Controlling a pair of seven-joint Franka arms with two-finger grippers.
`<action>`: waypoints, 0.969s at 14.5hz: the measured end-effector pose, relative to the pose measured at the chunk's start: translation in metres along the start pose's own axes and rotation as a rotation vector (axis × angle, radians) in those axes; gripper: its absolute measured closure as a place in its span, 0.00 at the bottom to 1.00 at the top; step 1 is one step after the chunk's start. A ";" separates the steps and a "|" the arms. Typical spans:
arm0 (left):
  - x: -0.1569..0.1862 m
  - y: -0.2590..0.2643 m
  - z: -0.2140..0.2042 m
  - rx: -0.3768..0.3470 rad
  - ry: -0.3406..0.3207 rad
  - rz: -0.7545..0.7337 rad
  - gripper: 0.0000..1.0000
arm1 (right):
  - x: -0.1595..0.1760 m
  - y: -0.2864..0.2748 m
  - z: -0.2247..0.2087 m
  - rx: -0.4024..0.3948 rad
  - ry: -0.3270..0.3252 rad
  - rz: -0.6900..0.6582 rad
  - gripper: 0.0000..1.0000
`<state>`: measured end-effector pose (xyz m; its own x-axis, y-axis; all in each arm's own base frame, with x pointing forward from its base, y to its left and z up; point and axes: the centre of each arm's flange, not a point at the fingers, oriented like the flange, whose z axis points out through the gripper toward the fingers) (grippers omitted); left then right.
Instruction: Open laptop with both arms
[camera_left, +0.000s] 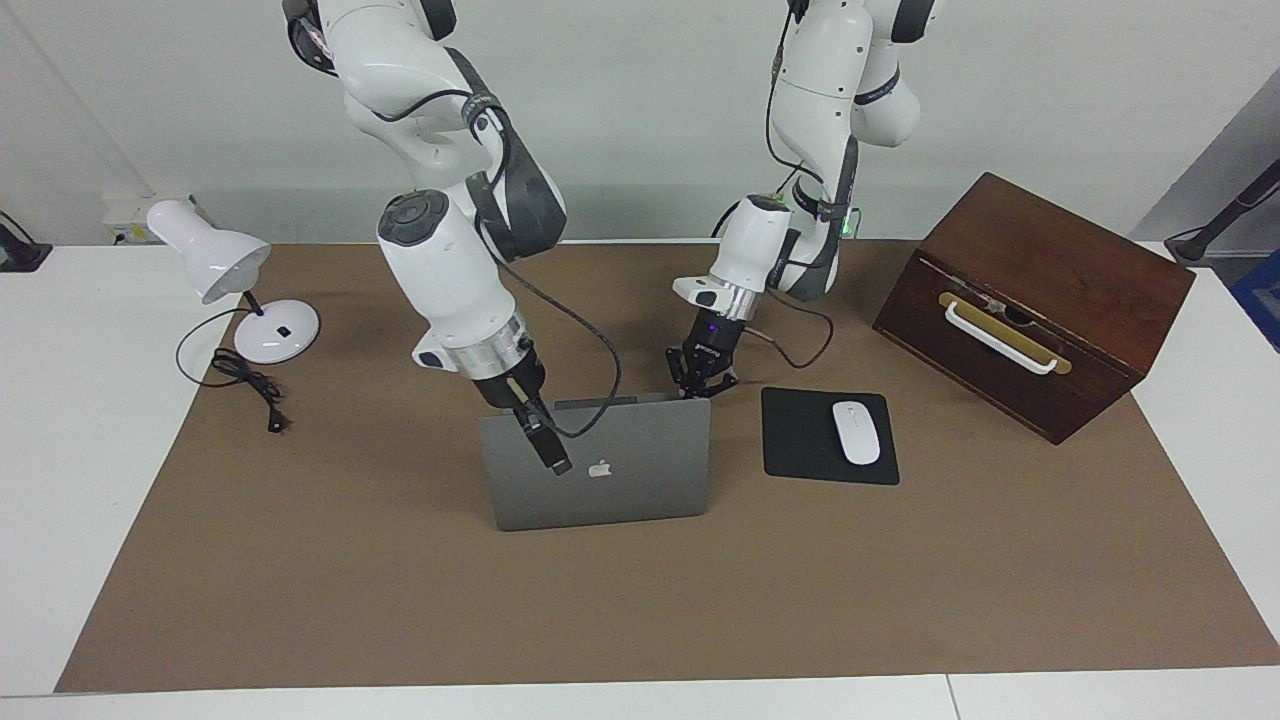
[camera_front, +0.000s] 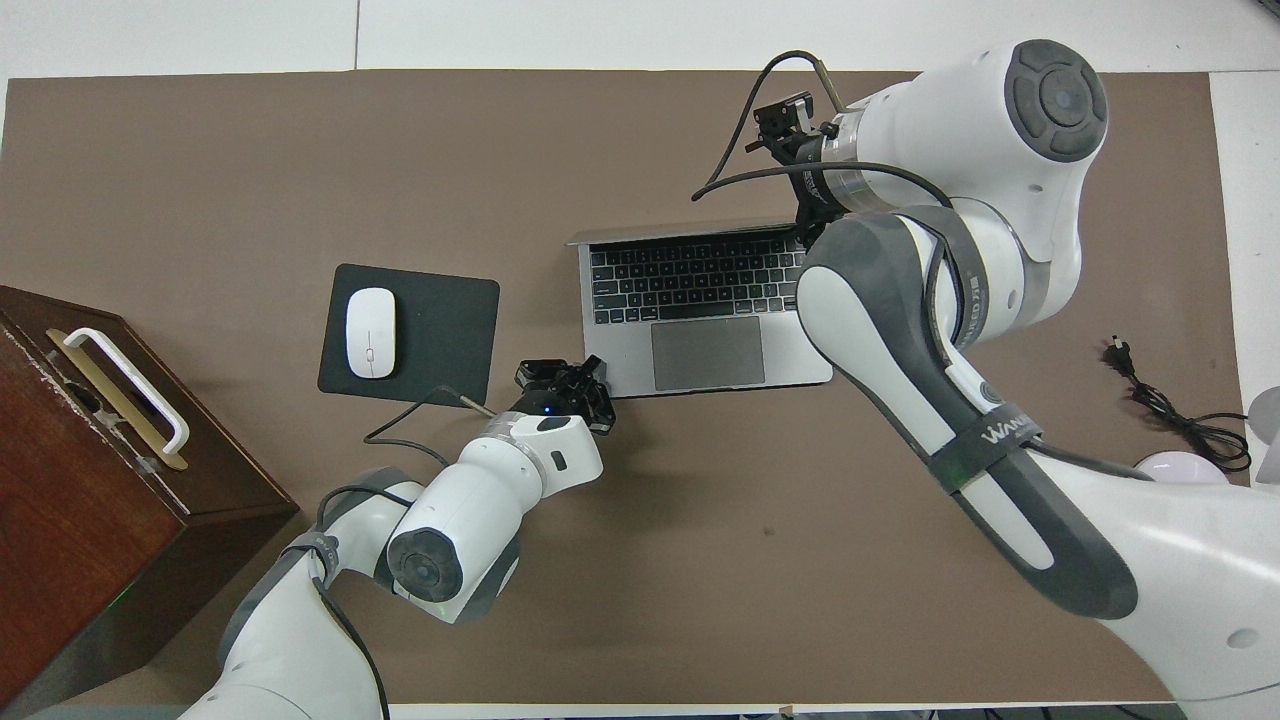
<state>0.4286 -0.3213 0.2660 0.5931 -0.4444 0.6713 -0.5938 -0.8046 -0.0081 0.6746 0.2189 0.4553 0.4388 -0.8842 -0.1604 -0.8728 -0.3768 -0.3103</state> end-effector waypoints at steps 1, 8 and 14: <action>0.000 0.000 0.000 0.000 0.000 0.000 0.99 | 0.002 -0.002 0.000 -0.005 -0.002 -0.007 0.00; 0.000 0.000 0.000 0.000 0.000 0.000 0.99 | 0.028 -0.014 -0.002 0.007 0.010 -0.067 0.00; 0.000 0.000 0.000 0.000 0.000 0.000 0.99 | 0.024 -0.007 -0.011 -0.074 -0.010 -0.102 0.00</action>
<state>0.4286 -0.3213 0.2660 0.5930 -0.4444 0.6715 -0.5938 -0.8046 -0.0081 0.6887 0.1970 0.4642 0.5275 -0.8378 -0.1412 -0.8370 -0.4839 -0.2555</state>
